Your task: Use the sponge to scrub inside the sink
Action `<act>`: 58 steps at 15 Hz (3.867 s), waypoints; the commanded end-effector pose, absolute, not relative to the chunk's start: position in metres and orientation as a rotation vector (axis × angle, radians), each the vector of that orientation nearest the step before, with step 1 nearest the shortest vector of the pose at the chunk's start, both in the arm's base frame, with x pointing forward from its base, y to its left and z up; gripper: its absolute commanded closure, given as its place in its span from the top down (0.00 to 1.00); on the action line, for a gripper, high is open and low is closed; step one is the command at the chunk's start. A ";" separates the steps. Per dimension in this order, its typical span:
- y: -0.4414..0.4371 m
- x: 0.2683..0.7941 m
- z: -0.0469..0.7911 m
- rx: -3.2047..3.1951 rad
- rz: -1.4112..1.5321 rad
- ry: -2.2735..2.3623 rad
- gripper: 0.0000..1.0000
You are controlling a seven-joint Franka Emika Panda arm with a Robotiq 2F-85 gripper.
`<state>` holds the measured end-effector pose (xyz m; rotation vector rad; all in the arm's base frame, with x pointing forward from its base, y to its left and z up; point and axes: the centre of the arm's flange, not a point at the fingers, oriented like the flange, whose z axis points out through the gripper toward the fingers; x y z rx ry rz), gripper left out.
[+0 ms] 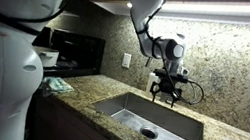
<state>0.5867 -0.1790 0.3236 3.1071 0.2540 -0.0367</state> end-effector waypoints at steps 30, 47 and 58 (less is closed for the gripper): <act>-0.298 0.634 0.139 3.188 -0.152 -0.091 0.10; -0.243 0.613 0.074 3.297 -0.353 -0.062 0.09; -0.128 0.635 0.069 3.309 -0.534 0.399 0.09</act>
